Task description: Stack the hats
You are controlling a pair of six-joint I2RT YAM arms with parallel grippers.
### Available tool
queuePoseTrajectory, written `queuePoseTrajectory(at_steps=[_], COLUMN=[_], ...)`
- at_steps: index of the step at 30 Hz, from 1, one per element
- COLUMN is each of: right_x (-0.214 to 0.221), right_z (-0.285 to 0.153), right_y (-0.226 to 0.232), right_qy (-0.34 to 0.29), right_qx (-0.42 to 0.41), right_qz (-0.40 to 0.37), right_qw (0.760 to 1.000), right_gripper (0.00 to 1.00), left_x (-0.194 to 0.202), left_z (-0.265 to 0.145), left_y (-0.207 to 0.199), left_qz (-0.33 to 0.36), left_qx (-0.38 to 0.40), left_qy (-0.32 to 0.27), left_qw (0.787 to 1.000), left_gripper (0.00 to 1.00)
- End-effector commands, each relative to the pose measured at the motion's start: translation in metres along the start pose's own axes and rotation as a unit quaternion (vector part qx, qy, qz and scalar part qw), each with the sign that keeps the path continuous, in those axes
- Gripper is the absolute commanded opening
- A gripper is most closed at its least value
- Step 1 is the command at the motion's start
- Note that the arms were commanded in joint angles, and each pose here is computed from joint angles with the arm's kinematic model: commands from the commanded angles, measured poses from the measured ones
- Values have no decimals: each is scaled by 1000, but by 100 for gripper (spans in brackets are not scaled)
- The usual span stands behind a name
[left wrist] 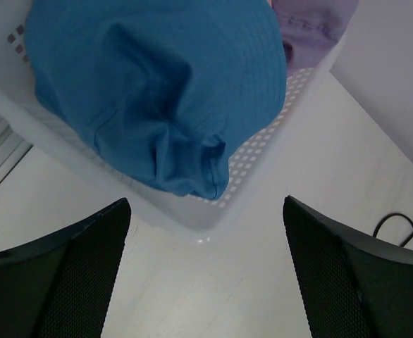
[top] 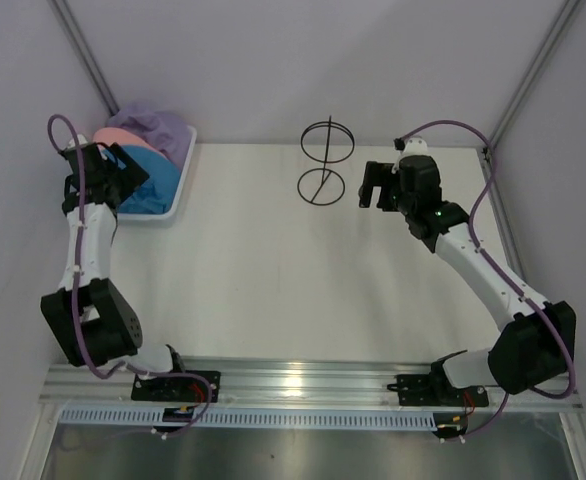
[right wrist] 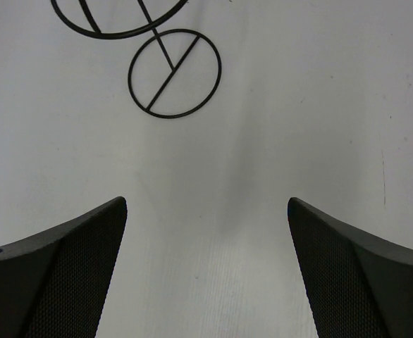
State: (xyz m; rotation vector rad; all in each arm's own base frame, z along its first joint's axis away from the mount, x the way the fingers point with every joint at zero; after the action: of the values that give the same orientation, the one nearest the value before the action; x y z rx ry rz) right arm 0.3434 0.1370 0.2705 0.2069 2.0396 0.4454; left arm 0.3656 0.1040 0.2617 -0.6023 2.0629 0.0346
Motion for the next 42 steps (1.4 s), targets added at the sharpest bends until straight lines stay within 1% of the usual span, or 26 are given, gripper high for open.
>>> queuePoseTrajectory(at_steps=[1,4,7,12,14,15,16,17,18,20,21,22,23,24,25,28,29,32,33,35,36,37,38,40,41,42], right_x=[-12,-9,0,5,2,0,0,-2,-4,-7,-10,-12,-16,-17,-19,-26,-27,-32,-32,-35,-35,-36,-39,-40,-43,-44], right_z=[18,28,35,39,39,39,39,38,37,34,31,28,24,21,19,8,6,-4,-6,-13,-16,-19,-25,-31,-38,-41], right_y=[1,-1,-5,-12,-12,-13,-11,-11,-9,-8,-9,-9,-10,-12,-13,-15,-15,-11,-10,-6,-6,-4,-3,-2,0,1], right_qy=[-26,-20,-12,-7,-16,-19,-20,-22,-20,-22,-26,-30,-36,-38,-43,-55,-57,-64,-64,-67,-67,-69,-75,-77,-83,-86], right_qx=[19,28,32,51,55,56,53,51,48,42,43,47,48,52,53,49,47,34,31,19,16,11,8,3,-2,-6], right_qz=[-21,-28,-34,-39,-38,-38,-37,-34,-34,-33,-33,-32,-30,-25,-19,5,10,26,29,38,39,41,44,44,45,45], right_qw=[999,999,999,998,998,998,998,998,998,998,998,998,998,998,998,997,997,997,997,997,997,997,996,996,996,995], right_gripper=[100,99,100,100,100,99,99,100,100,100,100,100,100,100,100,100,99,100,99,100,100,100,100,100,99,99], left_x=[-27,-27,-22,-6,-2,4,5,9,12,12,14,9,7,-1,-1,-18,-28,-45,-58,-62,-70,-70,-67,-69,-74,-69], left_z=[29,45,64,80,83,87,88,91,92,92,91,85,82,72,72,45,30,2,-17,-33,-51,-57,-64,-89,-100,-108], left_y=[-5,-4,-3,0,6,7,7,7,7,6,6,4,3,-1,-2,-12,-15,-25,-34,-44,-54,-60,-67,-87,-95,-108], left_qz=[-5,2,7,16,16,16,15,15,16,16,15,15,19,25,30,46,49,66,72,80,84,85,72,51,44,46], left_qx=[8,5,0,-7,-31,-33,-34,-33,-33,-32,-37,-35,-31,-24,-23,-5,1,20,41,71,89,101,119,159,170,193], left_qy=[-45,-38,-18,16,21,30,32,39,46,46,49,42,38,23,23,-9,-25,-51,-67,-68,-75,-70,-56,-41,-45,-39], left_qw=[999,999,1000,1000,999,999,999,999,998,998,998,998,999,999,999,999,998,996,994,992,990,989,989,985,983,979], left_gripper=[89,83,81,80,79,75,65,60,42,19,3,1,1,1,1,1,1,1,1,1,1,1,1,1,1,1])
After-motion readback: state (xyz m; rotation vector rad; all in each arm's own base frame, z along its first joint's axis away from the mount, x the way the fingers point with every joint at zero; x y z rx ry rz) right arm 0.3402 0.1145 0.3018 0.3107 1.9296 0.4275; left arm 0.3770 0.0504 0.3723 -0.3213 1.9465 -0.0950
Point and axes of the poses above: each gripper's point midway between its finger pads, its own z axis out along the fingers, its own y axis along the line the jaws close on, x = y × z, the point moved 6 cm from there along -z, back along the fingers, and after that the axes turned 13 degrees about z, right-handed, at the moved point
